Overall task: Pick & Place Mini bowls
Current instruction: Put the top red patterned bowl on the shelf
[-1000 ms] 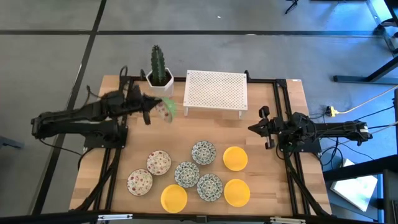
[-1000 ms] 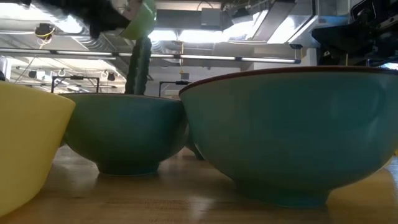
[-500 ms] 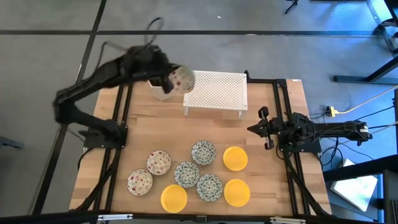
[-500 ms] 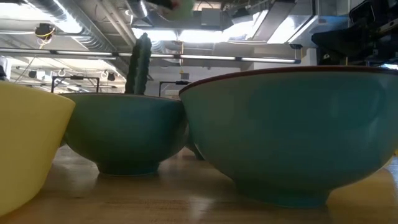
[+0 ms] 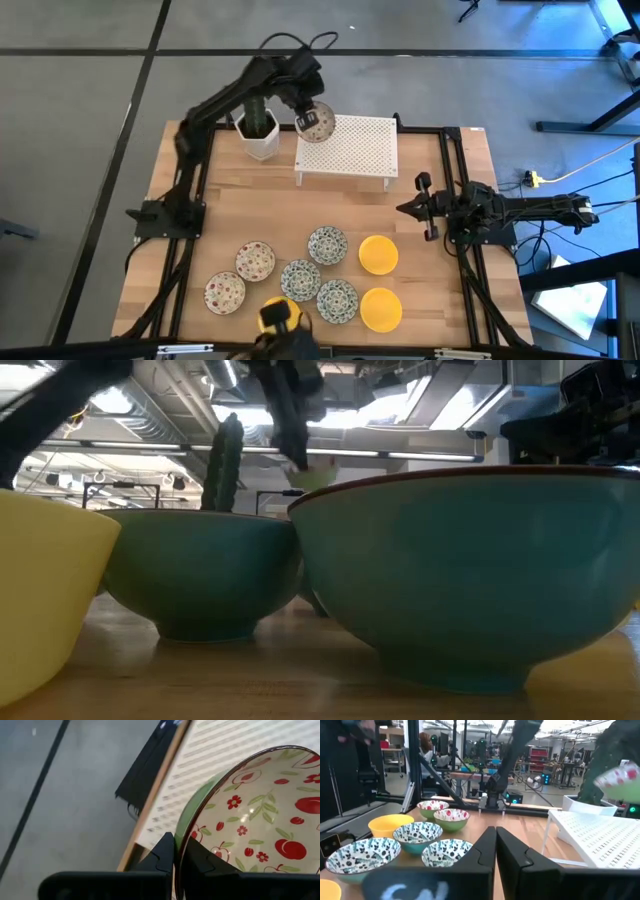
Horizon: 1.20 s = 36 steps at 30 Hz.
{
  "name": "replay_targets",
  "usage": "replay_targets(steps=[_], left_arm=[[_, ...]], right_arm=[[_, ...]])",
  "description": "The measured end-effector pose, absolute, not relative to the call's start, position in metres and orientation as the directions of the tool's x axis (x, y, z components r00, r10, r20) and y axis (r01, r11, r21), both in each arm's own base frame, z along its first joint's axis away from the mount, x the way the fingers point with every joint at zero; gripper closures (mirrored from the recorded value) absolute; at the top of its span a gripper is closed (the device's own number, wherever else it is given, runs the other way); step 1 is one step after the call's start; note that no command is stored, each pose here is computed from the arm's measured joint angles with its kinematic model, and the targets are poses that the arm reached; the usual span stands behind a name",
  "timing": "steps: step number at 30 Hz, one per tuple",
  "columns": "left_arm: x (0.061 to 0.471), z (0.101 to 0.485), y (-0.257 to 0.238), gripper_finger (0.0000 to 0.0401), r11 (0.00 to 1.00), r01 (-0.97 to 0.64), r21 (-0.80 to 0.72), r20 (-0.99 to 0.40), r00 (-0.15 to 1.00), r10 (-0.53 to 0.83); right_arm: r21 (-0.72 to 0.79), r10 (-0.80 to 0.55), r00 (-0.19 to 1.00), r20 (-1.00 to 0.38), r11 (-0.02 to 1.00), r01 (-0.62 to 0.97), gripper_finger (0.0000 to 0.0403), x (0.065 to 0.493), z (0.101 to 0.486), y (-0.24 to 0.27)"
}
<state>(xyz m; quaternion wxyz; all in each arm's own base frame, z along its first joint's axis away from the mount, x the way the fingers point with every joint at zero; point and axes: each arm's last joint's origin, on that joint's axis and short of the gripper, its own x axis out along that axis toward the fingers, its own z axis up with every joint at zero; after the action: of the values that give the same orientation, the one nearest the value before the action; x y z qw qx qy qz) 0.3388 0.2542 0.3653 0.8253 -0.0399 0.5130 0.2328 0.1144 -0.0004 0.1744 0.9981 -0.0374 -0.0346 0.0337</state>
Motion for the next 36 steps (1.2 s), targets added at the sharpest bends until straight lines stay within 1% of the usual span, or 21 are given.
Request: replay_targets(steps=[4, 5, 11, 15, 29, 36], left_arm=[[0.345, 0.34, 0.274, 0.0394, 0.902, -0.419, 0.101, -0.892, 0.363, 0.269], [0.346, 0.338, 0.275, 0.0394, 0.909, -0.411, 0.075, -0.895, 0.373, 0.243], [0.343, 0.335, 0.281, 0.0394, 0.91, -0.414, 0.024, -0.898, 0.392, 0.202], [0.34, 0.338, 0.283, 0.0394, 0.905, -0.424, 0.047, -0.895, 0.384, 0.226], [0.338, 0.332, 0.287, 0.0394, 0.868, -0.496, 0.006, -0.903, 0.371, 0.218], [0.344, 0.325, 0.284, 0.0394, 0.867, -0.497, 0.027, -0.917, 0.333, 0.22]], right_arm=[[-0.066, 0.07, 0.995, 0.068, 0.996, -0.065, 0.0389, 0.114, 0.175, 0.0], [-0.067, 0.07, 0.995, 0.068, 0.996, -0.065, 0.0389, 0.114, 0.174, 0.0], [-0.067, 0.07, 0.995, 0.067, 0.996, -0.065, 0.0389, 0.114, 0.174, 0.0], [-0.067, 0.07, 0.995, 0.067, 0.996, -0.065, 0.0389, 0.114, 0.174, 0.0], [-0.087, 0.07, 0.993, 0.092, 0.994, -0.062, 0.0389, 0.114, 0.177, 0.0], [-0.082, 0.07, 0.993, 0.096, 0.995, -0.062, 0.0389, 0.114, 0.177, 0.0]])
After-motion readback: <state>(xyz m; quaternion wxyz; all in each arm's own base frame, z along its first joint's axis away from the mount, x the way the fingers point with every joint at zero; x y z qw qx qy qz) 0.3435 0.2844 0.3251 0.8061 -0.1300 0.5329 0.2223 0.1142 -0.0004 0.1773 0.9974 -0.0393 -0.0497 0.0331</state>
